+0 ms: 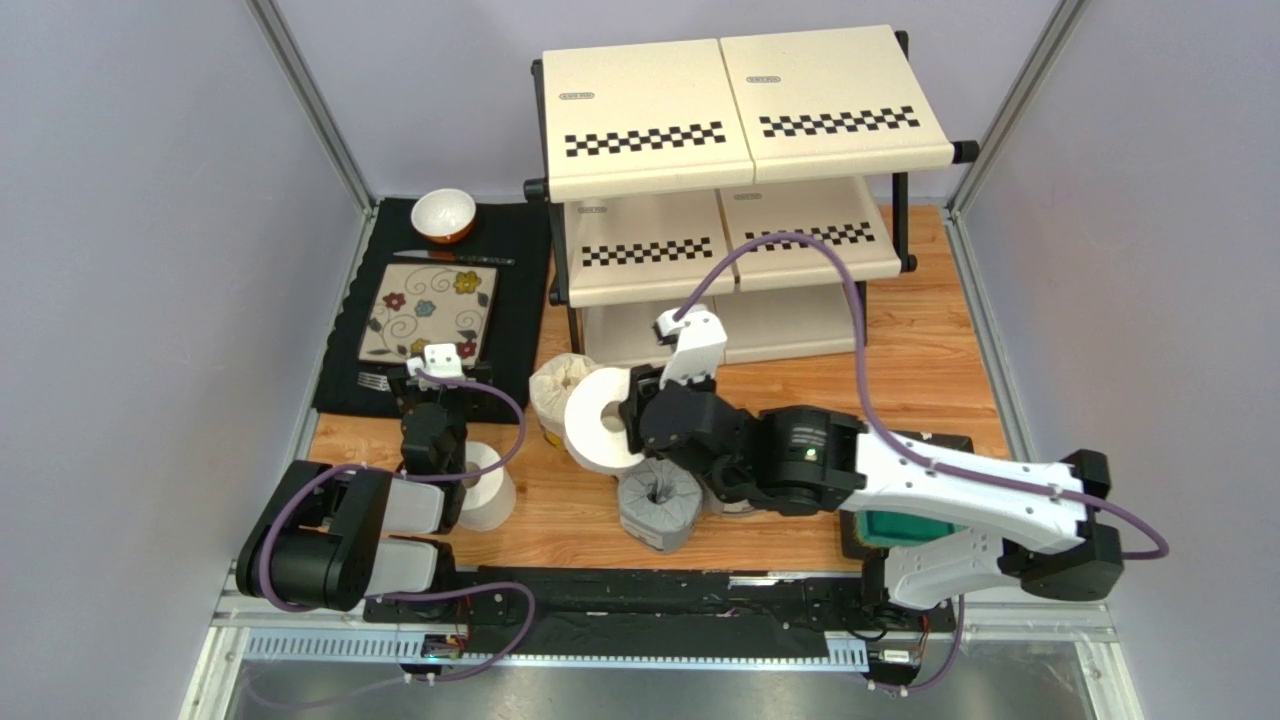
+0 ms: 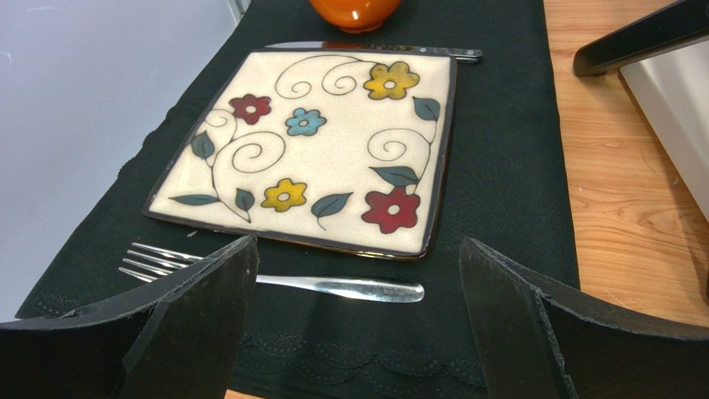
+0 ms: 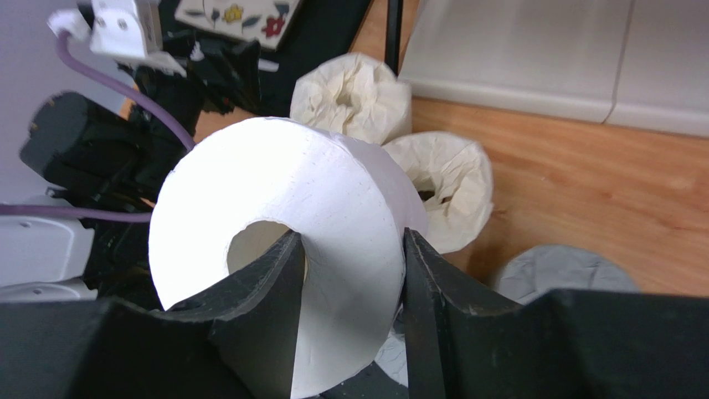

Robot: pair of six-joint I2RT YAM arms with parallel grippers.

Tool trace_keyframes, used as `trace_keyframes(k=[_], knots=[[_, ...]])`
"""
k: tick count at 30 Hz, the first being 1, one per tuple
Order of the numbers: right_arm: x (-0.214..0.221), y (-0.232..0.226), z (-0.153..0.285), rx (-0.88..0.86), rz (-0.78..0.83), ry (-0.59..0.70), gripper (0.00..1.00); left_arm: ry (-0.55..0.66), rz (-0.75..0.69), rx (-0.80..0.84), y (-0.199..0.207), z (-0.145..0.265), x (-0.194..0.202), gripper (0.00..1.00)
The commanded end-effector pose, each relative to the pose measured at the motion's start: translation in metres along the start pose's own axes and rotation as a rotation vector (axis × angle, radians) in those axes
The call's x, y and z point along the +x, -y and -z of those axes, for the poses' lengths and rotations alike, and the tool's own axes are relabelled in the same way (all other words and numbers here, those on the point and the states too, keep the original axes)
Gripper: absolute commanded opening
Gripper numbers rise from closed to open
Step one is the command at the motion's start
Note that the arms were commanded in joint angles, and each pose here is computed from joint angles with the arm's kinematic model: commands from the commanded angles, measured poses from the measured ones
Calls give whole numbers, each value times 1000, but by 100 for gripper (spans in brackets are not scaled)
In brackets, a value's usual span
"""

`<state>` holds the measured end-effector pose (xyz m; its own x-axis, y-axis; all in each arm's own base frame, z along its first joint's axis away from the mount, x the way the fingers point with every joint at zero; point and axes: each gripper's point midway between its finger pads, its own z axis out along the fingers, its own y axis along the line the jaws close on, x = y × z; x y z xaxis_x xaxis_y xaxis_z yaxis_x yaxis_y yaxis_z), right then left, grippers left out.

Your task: Place and organize the paper towels onto the shelf

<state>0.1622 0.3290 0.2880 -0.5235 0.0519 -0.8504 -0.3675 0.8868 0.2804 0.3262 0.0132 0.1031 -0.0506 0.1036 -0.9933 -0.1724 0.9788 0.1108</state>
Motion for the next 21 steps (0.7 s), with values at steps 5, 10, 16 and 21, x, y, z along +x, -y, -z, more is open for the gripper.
trace_keyframes(k=[5, 10, 16, 21], knots=[[-150, 21, 79, 2, -62, 369, 28, -205, -60, 26, -14, 69, 80, 99], [-200, 25, 111, -14, -38, 485, 28, -203, -59, 26, -14, 69, 80, 99], [-254, 22, 146, -74, -42, 584, 28, -206, -60, 26, -14, 69, 81, 99], [-286, 20, 144, -36, -1, 636, 26, -204, -58, 26, -14, 69, 80, 99]])
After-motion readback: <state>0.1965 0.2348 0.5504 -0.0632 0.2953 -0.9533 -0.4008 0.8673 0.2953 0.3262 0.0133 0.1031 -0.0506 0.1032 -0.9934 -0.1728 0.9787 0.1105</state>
